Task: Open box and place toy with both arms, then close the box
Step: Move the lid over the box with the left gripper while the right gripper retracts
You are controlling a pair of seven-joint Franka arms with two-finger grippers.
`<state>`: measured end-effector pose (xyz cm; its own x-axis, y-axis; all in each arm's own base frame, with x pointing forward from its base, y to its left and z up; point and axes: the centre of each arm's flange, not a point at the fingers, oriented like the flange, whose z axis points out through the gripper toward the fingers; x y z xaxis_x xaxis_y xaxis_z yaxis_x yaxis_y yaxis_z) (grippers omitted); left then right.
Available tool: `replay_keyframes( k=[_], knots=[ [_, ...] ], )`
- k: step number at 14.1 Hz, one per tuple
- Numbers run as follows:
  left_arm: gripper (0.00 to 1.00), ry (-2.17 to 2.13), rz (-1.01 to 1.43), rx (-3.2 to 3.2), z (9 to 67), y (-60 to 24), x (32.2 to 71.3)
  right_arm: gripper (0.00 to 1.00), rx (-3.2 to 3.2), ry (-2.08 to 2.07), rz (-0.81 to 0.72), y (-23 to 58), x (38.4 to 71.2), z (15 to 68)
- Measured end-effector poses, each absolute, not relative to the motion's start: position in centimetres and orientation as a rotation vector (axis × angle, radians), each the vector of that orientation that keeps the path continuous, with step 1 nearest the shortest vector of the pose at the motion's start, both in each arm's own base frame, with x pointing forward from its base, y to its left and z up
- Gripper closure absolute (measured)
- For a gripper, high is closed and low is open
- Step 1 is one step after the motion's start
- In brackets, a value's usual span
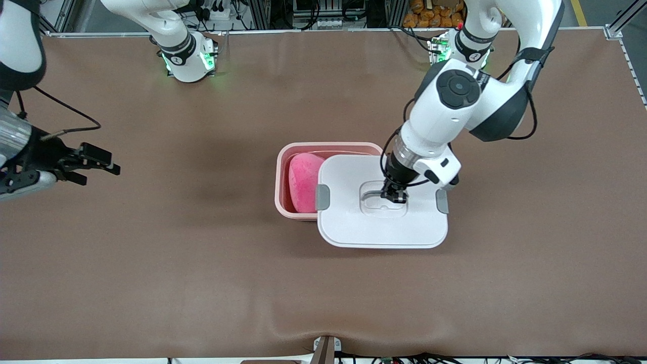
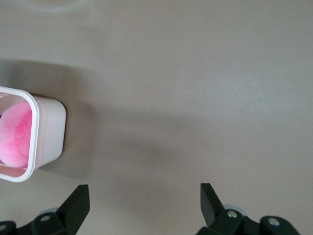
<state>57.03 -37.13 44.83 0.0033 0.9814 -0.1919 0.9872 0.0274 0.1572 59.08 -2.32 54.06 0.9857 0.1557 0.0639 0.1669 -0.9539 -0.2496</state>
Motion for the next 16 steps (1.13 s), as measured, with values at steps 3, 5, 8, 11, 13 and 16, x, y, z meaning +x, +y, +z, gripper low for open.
replay_keyframes(
  k=[3,5,8,11,13,16],
  knots=[
    [0.93,2.093,-0.004,1.997,44.7,-40.0,55.5,0.0,-2.869,-0.246,-0.055,-2.7,58.7,54.7],
    [0.93,2.096,0.044,2.007,44.0,-42.1,54.2,0.0,-2.862,-0.259,-0.036,-2.5,58.4,55.1],
    [0.93,2.102,0.118,2.02,42.7,-44.2,52.8,0.0,-2.883,-0.283,-0.044,-2.6,57.4,56.8],
    [0.93,2.109,0.11,2.028,41.8,-46.5,51.0,0.0,-2.945,-0.272,-0.003,-2.1,56.1,58.3],
    [0.93,2.112,0.103,2.038,41.0,-47.5,50.2,0.0,-2.989,-0.235,0.051,-2.0,55.3,58.6],
    [0.93,2.114,0.095,2.06,39.9,-48.2,49.7,0.0,-3.05,-0.114,0.105,-2.4,54.6,59.0]
  ],
)
